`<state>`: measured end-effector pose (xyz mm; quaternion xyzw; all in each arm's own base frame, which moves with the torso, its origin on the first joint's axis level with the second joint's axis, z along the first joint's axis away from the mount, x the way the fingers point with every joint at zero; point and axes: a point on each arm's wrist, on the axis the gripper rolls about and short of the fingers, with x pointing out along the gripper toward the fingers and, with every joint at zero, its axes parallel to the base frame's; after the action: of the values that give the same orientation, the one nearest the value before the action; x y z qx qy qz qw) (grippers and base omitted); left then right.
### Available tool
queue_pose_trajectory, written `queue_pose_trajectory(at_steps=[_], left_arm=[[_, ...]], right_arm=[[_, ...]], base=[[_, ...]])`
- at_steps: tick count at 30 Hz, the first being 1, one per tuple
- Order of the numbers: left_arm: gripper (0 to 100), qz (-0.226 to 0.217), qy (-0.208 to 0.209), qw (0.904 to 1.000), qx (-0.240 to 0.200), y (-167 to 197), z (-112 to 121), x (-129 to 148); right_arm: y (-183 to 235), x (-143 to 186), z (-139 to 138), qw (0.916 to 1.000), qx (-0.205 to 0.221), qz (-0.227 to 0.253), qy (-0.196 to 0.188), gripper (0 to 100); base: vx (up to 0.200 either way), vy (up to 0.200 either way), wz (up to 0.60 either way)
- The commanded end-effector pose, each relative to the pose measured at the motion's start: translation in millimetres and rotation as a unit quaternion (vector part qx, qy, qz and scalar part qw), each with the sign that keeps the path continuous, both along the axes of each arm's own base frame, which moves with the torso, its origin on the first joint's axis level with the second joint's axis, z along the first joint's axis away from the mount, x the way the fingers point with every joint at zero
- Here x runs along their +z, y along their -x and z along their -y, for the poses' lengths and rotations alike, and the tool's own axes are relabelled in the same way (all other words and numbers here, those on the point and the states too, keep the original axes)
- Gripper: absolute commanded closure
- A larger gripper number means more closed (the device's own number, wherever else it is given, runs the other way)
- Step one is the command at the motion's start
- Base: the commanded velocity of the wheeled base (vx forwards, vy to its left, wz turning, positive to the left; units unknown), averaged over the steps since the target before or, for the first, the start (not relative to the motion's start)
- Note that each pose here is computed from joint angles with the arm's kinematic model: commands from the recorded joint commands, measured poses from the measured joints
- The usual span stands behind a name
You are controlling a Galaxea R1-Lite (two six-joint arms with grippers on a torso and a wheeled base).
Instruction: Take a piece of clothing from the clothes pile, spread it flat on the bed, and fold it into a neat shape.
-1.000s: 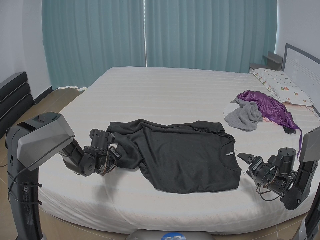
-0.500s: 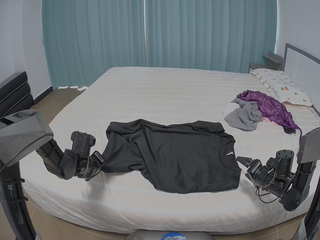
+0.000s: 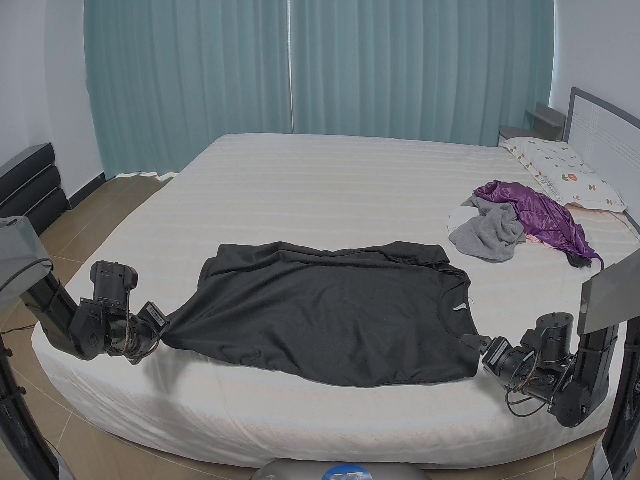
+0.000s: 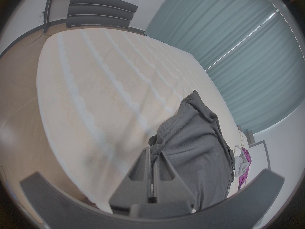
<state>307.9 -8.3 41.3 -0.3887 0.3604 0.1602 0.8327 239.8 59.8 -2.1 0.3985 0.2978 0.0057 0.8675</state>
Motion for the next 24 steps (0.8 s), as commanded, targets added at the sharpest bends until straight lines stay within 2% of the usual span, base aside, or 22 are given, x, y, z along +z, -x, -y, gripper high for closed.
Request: queue_pose_trajectory(at_steps=[1, 4, 5, 9, 16, 24], left_arm=[[100, -0.006, -0.006, 1.0, -0.002, 11, -11, 2], [100, -0.003, -0.008, 1.0, 0.001, 15, -18, 5], [100, -0.003, -0.008, 1.0, 0.001, 15, -18, 5], [100, -0.01, -0.003, 0.9999, 0.004, 16, -23, 3], [100, -0.019, -0.001, 0.9998, 0.002, 15, -23, -4], [100, -0.007, 0.01, 0.9999, -0.001, 7, -23, -4]], right_arm=[[-10, -20, -7, 0.9998, 0.011, -0.015, 0.005, 0], [-16, -25, -11, 0.9997, 0.018, -0.011, 0.013, 0], [-16, -25, -11, 0.9997, 0.018, -0.011, 0.013, 100], [-26, -19, -9, 0.9996, 0.016, 0.017, 0.017, 100], [-57, 4, 4, 0.9965, -0.012, 0.082, 0.012, 100], [-110, 27, 9, 0.9938, -0.03, 0.107, 0.006, 100]], base=[[0.0, 0.0, 0.0], [0.0, 0.0, 0.0], [0.0, 0.0, 0.0], [0.0, 0.0, 0.0], [0.0, 0.0, 0.0], [0.0, 0.0, 0.0]])
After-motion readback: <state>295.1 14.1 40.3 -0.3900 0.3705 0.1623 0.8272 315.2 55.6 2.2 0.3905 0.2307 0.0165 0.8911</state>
